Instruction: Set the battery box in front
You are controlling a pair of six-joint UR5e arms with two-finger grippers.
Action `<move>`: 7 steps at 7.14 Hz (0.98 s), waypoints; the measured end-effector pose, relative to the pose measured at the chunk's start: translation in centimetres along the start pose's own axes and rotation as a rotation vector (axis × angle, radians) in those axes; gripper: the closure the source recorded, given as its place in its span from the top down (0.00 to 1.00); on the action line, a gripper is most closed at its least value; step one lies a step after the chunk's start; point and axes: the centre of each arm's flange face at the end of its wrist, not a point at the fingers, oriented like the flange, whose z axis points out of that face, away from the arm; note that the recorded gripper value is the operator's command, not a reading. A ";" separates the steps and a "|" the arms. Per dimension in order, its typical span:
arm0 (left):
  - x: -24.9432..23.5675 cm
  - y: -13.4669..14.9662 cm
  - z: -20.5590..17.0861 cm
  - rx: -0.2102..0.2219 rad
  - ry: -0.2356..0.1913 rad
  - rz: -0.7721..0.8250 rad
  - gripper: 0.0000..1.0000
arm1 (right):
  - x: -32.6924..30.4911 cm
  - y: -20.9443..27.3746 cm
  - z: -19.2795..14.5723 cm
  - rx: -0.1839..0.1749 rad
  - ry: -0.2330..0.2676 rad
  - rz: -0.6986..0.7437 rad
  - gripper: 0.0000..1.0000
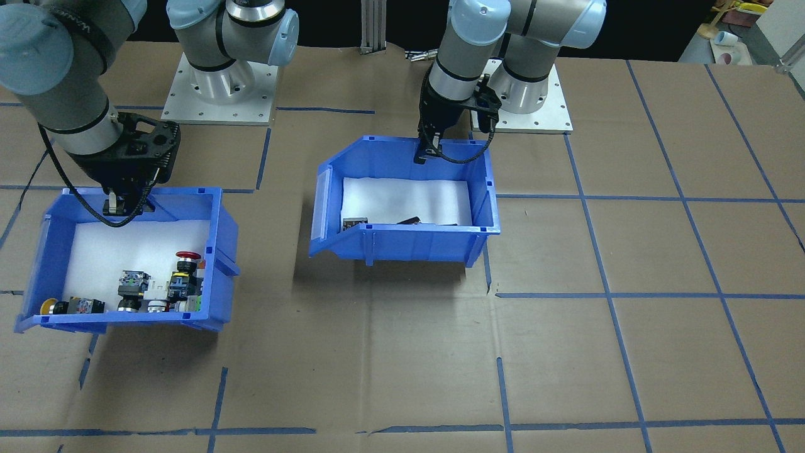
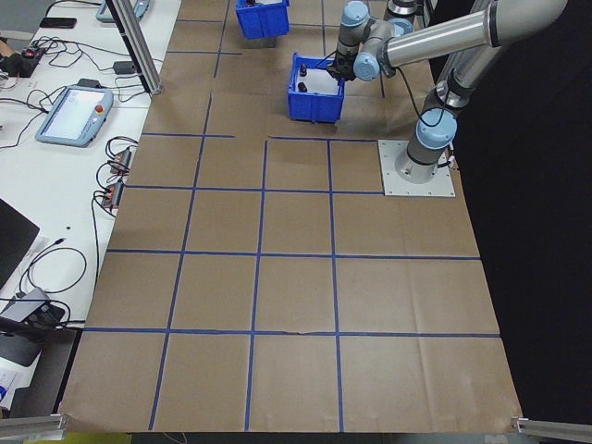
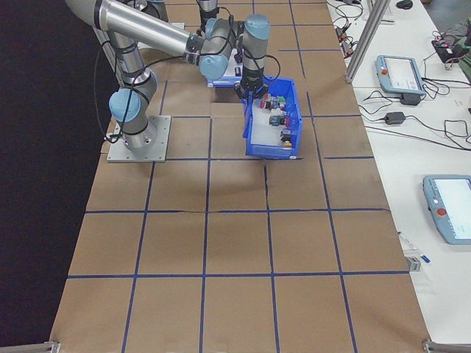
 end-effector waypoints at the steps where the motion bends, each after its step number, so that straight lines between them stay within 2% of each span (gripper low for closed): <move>1: 3.0 -1.4 -1.2 0.004 0.009 -0.015 0.00 | -1.0 -0.1 0.3 -0.001 0.002 -0.002 0.06; 3: 10.6 -1.6 -1.5 0.007 0.010 -0.018 0.00 | -1.6 0.2 0.8 -0.011 0.017 -0.035 0.06; 5: 19.3 0.2 0.2 -0.004 0.017 -0.023 0.00 | -1.6 2.2 0.9 -0.016 0.018 -0.047 0.06; 7: 25.9 3.2 2.7 -0.014 0.032 -0.019 0.00 | -1.9 4.7 1.4 -0.009 0.009 -0.035 0.06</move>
